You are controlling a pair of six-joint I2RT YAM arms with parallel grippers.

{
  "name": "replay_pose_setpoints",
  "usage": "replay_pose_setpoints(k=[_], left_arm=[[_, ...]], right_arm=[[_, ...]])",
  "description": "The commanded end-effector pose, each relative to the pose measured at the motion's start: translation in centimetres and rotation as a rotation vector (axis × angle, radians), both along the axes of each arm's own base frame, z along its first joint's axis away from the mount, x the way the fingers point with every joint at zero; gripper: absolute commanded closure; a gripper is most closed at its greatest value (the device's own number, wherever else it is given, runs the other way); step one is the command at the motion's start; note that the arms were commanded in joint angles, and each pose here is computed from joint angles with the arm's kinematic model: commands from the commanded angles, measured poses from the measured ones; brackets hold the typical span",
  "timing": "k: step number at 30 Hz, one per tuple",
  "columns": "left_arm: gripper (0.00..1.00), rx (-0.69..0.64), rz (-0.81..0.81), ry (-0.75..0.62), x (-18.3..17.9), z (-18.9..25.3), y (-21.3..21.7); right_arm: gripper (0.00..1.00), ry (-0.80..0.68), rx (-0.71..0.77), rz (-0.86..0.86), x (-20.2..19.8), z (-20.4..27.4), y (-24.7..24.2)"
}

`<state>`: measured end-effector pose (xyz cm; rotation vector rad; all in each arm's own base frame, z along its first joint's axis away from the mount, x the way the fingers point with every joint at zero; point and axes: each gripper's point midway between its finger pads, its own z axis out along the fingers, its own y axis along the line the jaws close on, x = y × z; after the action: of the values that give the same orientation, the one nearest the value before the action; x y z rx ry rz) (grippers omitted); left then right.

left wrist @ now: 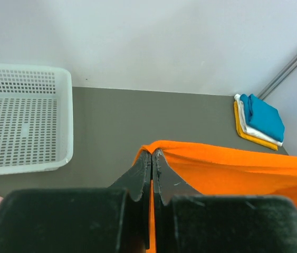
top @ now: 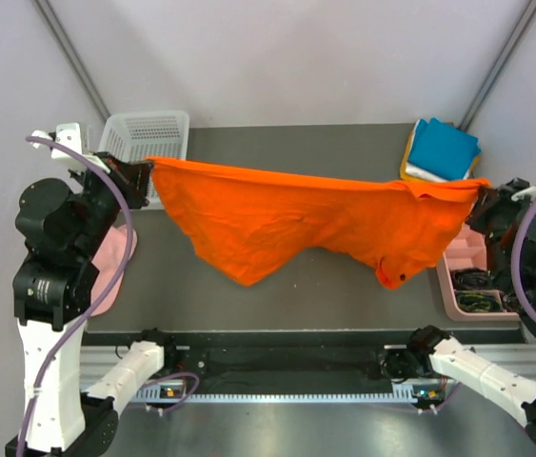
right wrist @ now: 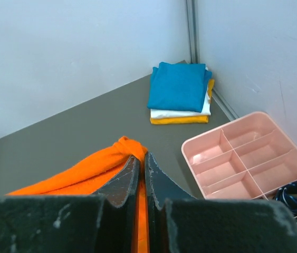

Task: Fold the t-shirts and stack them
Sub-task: Flatten out the tshirt

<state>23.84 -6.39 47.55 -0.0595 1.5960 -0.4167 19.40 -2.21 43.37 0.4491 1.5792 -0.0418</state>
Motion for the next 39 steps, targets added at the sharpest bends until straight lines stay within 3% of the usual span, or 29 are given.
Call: replay_pose_setpoints(k=[1, 12, 18, 31, 36, 39], left_arm=[[1.0, 0.015, 0.058, -0.03, 1.2, 0.7, 1.0], [1.0, 0.023, 0.102, -0.104, 2.0, 3.8, 1.7], [1.0, 0.024, 0.096, -0.145, -0.8, 6.0, 2.0], [1.0, -0.033, 0.155, -0.349, -12.0, 11.7, 4.8], [1.0, -0.051, 0.186, -0.398, -12.9, 12.8, 5.5], [1.0, -0.053, 0.198, -0.415, -11.6, 13.1, 5.5]], right_arm=[[1.0, 0.004, -0.028, -0.039, 0.1, 0.5, -0.7], [1.0, -0.061, -0.049, -0.043, -0.3, 4.2, -1.3], [1.0, -0.077, -0.027, 0.016, -2.6, 5.4, -2.1], [1.0, -0.211, 0.037, 0.196, -8.6, 7.9, -3.5], [1.0, -0.28, 0.064, 0.225, -9.1, 9.8, -3.4], [1.0, -0.306, 0.068, 0.187, -8.4, 10.6, -3.5]])
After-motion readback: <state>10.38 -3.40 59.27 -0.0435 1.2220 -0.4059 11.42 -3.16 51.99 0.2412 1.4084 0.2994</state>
